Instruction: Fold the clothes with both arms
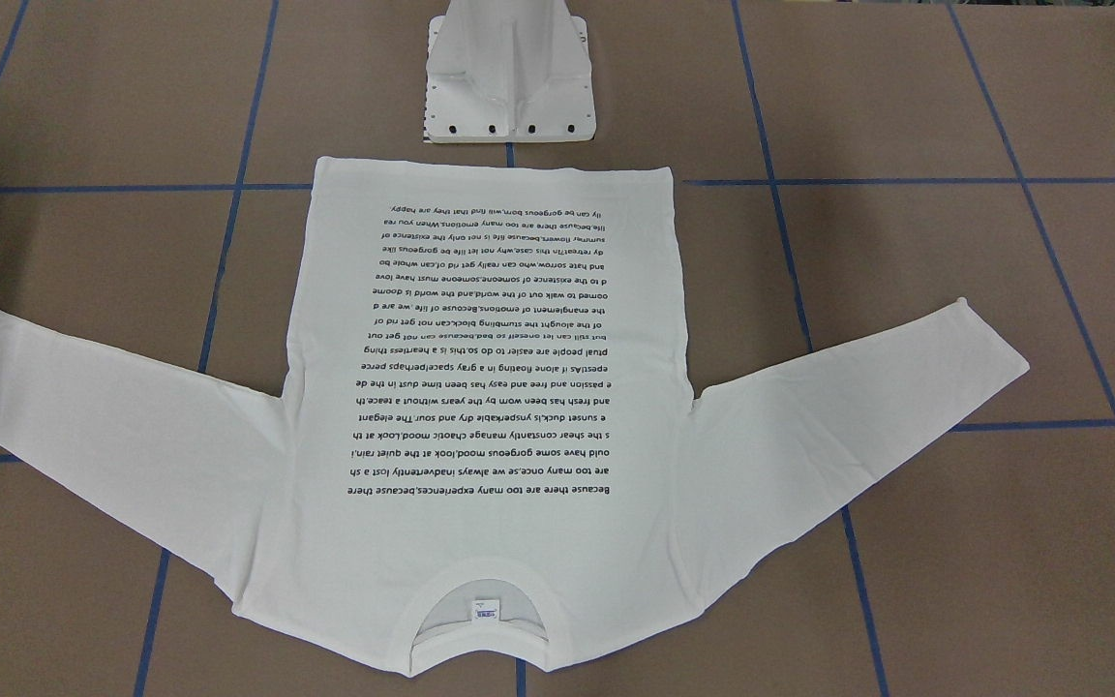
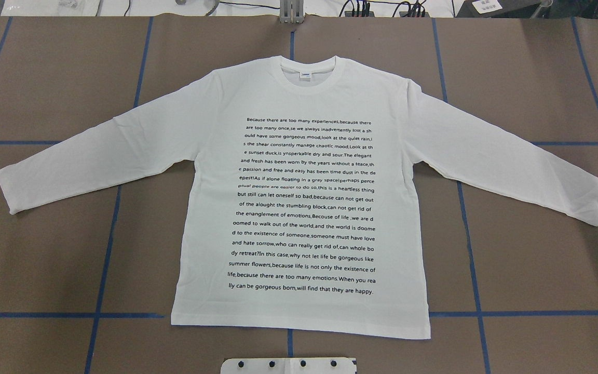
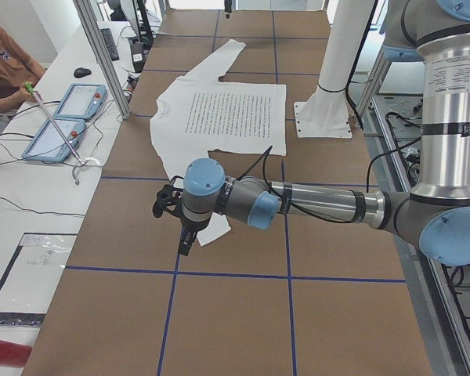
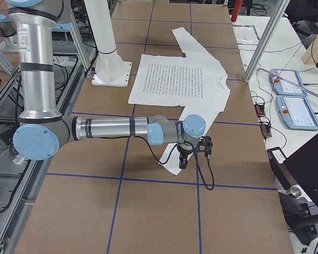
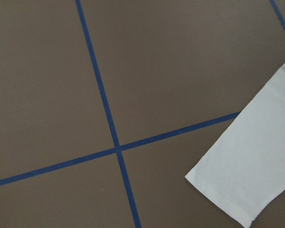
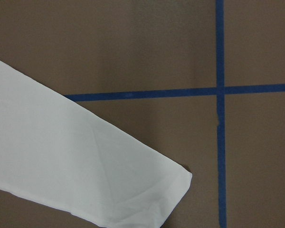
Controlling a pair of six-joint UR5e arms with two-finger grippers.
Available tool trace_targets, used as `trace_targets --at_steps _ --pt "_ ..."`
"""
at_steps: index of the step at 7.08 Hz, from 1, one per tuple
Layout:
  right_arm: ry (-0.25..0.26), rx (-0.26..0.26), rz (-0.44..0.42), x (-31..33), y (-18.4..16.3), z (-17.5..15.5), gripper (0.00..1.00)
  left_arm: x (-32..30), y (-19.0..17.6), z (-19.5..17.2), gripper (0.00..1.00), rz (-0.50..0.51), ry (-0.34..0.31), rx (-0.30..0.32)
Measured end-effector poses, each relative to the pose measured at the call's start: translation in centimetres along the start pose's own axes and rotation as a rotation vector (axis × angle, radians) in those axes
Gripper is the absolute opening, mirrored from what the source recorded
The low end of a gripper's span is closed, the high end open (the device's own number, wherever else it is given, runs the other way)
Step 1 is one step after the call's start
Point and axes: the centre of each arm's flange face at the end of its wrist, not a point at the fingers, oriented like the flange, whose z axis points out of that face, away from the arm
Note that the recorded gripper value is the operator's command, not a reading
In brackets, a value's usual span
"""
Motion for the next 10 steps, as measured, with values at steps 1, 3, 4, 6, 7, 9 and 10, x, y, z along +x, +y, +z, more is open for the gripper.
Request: trace_targets --at_steps 1,3,4,6,7,9,10 --pt "-0.004 0.013 0.018 0.5 -0.1 -1.0 1.00 -0.3 0.0 -0.5 1.00 -0.007 -0.016 0.008" --pt "0.001 0.044 0.016 0.5 0.4 -2.5 1.00 -0.2 1.5 -0.9 1.00 -0.013 -0.019 0.007" --pt "0.001 0.048 0.013 0.8 0.8 -2.4 1.00 -0.2 2.5 -1.0 1.00 -0.016 -0.018 0.002" --pt "-0.006 0.071 -0.049 1.8 3.0 -0.5 1.00 0.1 4.7 -0.9 1.00 -0.015 -0.012 -0.006" --pt "-0.016 0.088 -0.115 1.2 4.2 1.2 1.00 0.4 5.1 -0.6 1.00 -0.010 -0.008 -0.013" --pt "-0.025 0.072 -0.165 -1.1 5.4 4.6 1.00 1.5 5.1 0.5 1.00 0.011 0.004 -0.038" --pt "-0.015 0.047 -0.135 -1.8 5.8 6.3 0.98 1.8 5.1 0.9 1.00 0.016 0.008 -0.046"
